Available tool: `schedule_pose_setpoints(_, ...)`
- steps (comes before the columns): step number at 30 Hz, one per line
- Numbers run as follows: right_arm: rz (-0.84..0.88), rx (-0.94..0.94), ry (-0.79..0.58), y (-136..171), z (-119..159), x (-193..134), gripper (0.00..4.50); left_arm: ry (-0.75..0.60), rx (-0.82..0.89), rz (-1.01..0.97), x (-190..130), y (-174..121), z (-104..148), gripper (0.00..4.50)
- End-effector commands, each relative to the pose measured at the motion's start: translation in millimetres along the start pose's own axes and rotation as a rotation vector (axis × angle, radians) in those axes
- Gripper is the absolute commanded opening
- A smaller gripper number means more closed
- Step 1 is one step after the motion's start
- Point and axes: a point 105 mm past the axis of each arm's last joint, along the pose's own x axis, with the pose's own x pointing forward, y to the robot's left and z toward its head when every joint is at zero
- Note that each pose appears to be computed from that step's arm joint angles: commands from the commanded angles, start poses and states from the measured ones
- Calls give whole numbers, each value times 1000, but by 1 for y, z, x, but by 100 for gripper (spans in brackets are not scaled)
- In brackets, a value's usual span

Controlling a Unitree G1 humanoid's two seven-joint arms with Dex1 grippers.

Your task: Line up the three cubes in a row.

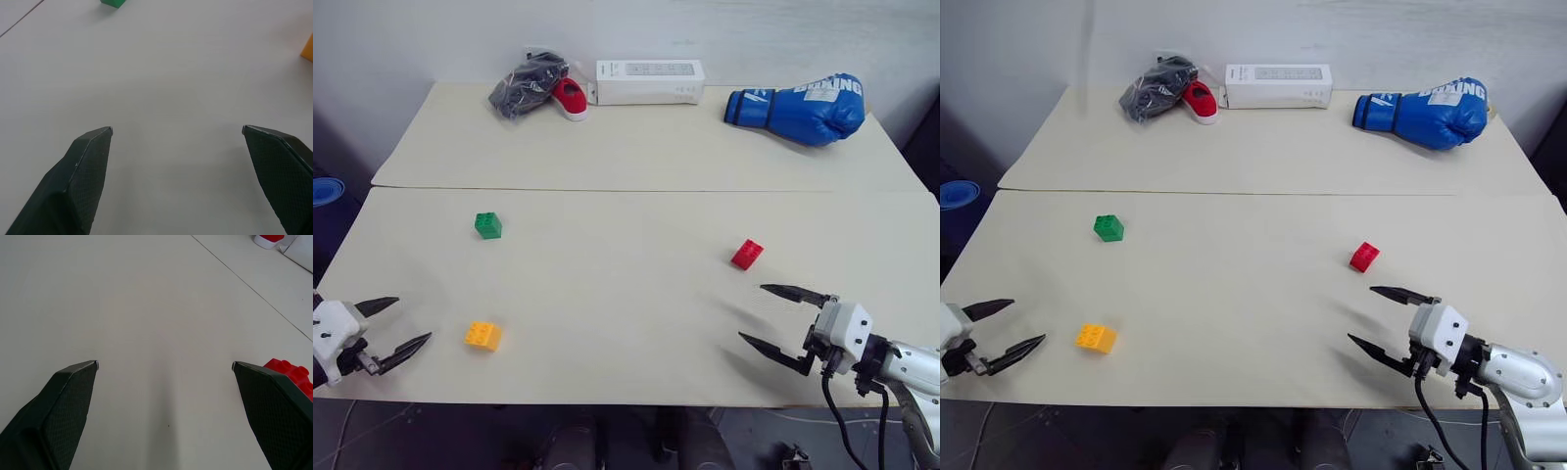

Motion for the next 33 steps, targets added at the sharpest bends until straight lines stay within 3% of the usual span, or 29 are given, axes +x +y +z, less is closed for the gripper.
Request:
schedule_pose_setpoints(1,-31,-17,-36,-4,7,2,450,-37,54,-2,-1,12,22,447)
schedule_pose_setpoints(6,-229,119,-77,-18,10,-16,450,-227,-79,-143,16,3,74,447)
schedule_pose_setpoints(9,-385,180,-40,-18,2,-39,450,-301,-68,-300,34,-22,106,447)
schedule_pose_setpoints(13,-562,248,26,-12,-18,-71,450,-316,-2,-499,51,-56,123,447)
schedule_pose_setpoints(17,-576,283,66,-3,-32,-80,450,-349,49,-596,63,-68,138,447)
schedule_pose_setpoints(24,-434,250,0,-40,-24,-43,450,-408,72,-654,73,-77,156,447)
schedule_pose_setpoints(29,-314,248,10,-88,-20,1,450,-438,73,-672,78,-86,163,447)
schedule_pose_setpoints(33,-205,251,43,-100,-22,20,450,-441,71,-662,80,-88,163,447)
